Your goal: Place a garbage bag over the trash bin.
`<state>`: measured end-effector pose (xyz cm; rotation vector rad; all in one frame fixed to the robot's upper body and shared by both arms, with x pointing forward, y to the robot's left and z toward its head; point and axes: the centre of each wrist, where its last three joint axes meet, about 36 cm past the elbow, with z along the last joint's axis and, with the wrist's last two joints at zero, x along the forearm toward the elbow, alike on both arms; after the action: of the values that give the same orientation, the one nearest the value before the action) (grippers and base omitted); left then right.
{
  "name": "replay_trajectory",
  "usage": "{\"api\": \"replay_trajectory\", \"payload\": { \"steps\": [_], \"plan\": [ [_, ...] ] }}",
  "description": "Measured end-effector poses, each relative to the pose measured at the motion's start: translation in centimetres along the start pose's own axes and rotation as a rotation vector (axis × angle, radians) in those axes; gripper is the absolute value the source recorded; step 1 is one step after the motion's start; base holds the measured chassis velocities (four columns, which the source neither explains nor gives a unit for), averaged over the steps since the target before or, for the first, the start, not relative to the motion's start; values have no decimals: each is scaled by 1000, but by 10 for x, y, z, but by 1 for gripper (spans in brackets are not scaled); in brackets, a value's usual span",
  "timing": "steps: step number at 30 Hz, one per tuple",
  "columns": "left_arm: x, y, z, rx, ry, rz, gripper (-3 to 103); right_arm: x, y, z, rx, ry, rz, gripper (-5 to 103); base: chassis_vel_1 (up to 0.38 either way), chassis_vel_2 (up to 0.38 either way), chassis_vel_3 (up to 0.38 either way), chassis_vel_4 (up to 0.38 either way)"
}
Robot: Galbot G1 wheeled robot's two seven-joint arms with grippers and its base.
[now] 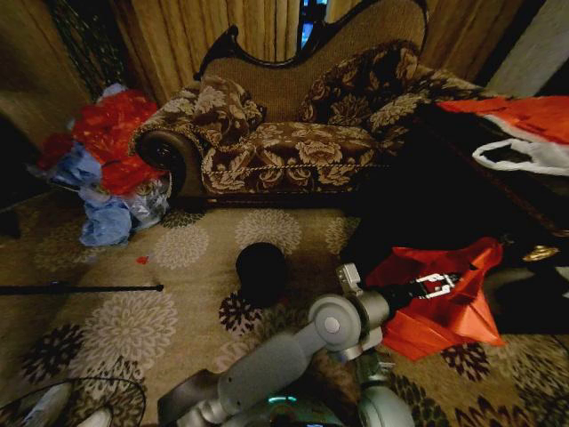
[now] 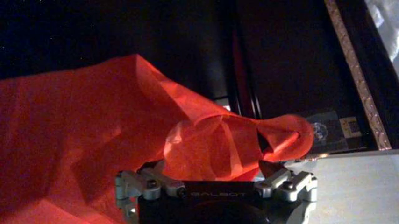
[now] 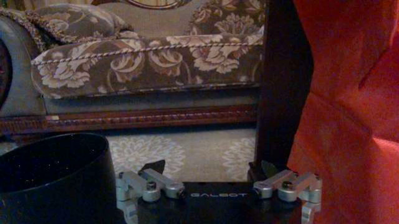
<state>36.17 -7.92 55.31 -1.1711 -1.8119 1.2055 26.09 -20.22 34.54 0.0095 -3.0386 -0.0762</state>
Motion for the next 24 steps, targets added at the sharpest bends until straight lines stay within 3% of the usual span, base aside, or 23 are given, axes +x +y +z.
{"api": "replay_trajectory", "payload": {
  "steps": [8, 15, 17, 20, 24],
  "plan": [
    [-7, 12, 6, 19, -7, -22, 102, 1, 2, 2, 2, 2, -26, 100, 0, 0, 0, 0],
    [-10, 28, 7, 15, -29, -55, 89, 4, 1, 5, 11, 10, -36, 100, 0, 0, 0, 0],
    [-10, 28, 6, 14, -31, -56, 89, 5, 0, 5, 14, 10, -37, 100, 0, 0, 0, 0],
    [-10, 28, 6, 4, -30, -45, 80, 5, 0, 5, 20, 10, -43, 100, 0, 0, 0, 0],
    [-10, 27, 7, -13, -24, -25, 79, 4, 3, 6, 24, 9, -55, 100, 0, 0, 0, 0]
  ]
}}
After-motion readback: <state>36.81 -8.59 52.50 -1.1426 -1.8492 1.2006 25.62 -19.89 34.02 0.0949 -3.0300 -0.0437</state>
